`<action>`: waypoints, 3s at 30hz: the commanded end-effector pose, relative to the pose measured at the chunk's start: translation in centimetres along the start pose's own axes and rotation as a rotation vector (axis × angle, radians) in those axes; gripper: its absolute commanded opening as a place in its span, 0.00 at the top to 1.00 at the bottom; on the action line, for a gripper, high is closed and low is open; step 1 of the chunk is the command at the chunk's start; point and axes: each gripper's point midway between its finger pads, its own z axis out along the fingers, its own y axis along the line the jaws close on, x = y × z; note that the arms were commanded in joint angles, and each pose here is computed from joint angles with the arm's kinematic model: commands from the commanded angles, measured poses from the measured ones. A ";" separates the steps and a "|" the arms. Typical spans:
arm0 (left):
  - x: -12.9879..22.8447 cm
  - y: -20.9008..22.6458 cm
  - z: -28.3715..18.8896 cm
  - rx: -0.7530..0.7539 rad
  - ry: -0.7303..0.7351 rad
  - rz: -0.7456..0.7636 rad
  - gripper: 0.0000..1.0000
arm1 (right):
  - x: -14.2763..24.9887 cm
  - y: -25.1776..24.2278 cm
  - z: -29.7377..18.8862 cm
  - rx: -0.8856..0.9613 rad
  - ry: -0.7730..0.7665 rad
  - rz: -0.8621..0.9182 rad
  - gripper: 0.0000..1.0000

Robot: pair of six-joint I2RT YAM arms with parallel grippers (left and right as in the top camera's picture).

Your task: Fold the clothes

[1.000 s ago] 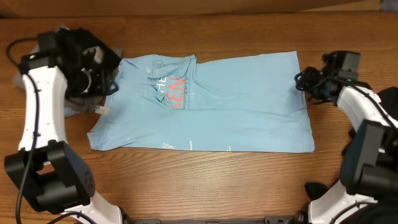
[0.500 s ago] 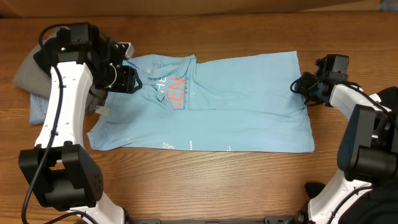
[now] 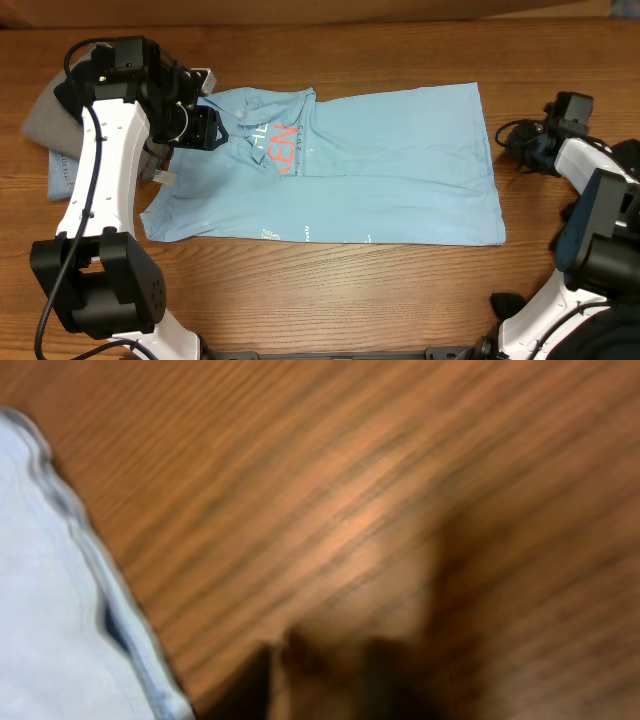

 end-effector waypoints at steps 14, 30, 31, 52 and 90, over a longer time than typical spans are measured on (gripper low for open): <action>-1.0 -2.6 -0.1 -0.022 -0.021 0.105 0.53 | -2.2 8.2 0.3 -0.238 -0.108 -0.202 0.47; -0.9 -3.3 0.2 -0.014 -0.010 0.119 0.53 | 2.7 9.5 2.7 -0.267 0.046 -0.233 0.61; -0.8 -3.3 0.2 -0.014 -0.009 0.119 0.54 | 2.8 9.6 2.7 -0.269 0.046 -0.248 0.63; -0.7 -3.4 0.2 -0.012 -0.004 0.118 0.52 | -3.0 5.2 0.7 -0.211 -0.046 -0.060 0.48; -5.6 2.1 15.4 -0.380 -0.023 0.142 0.47 | -3.9 7.7 -14.9 -0.242 -0.126 -0.077 0.42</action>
